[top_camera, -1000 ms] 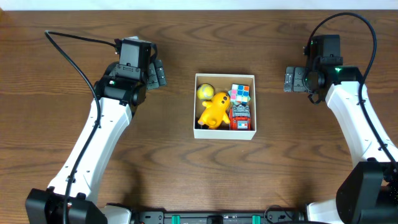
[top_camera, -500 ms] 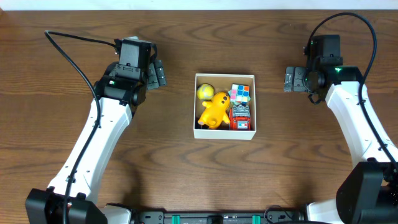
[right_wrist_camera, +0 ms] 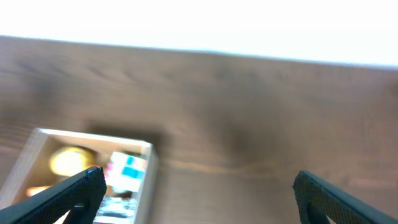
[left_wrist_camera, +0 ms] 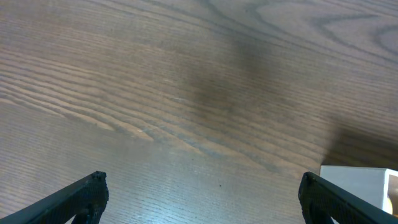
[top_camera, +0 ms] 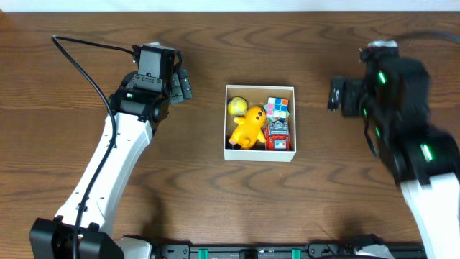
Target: Pack container
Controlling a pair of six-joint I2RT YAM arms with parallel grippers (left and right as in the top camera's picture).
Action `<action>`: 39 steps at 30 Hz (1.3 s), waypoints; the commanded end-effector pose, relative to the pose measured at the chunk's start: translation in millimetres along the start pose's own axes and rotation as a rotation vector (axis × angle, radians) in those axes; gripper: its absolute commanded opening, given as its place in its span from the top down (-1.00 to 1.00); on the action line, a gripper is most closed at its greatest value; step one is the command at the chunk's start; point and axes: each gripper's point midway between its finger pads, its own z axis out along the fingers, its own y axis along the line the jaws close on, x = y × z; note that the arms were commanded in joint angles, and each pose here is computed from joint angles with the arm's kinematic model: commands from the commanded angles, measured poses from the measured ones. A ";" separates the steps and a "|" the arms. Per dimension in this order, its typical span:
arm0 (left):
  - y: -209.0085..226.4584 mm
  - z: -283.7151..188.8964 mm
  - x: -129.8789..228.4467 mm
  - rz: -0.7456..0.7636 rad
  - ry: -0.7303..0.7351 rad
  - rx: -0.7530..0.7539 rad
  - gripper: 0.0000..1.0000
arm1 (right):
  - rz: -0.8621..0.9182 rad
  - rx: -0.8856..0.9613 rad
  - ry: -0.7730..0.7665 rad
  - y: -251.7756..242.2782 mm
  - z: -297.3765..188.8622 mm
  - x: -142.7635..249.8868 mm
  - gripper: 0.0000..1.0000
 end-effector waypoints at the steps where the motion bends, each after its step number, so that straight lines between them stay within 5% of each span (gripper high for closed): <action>1: 2.6 0.1 -0.5 0.006 -0.004 -0.013 -0.96 | -0.014 -0.062 -0.142 12.1 -52.5 -19.1 -0.98; 10: 2.6 0.1 -0.5 0.006 -0.004 -0.013 -0.96 | 0.032 -0.246 -0.451 7.8 -191.3 -12.4 -0.99; 15: 2.5 0.1 -0.5 0.006 -0.003 -0.012 -0.96 | 0.056 -0.219 -0.528 -6.0 -211.9 21.3 -0.99; 39: 2.6 0.1 -0.5 0.006 -0.004 -0.013 -0.96 | 0.118 -0.051 -0.581 -31.6 -27.8 137.7 -0.98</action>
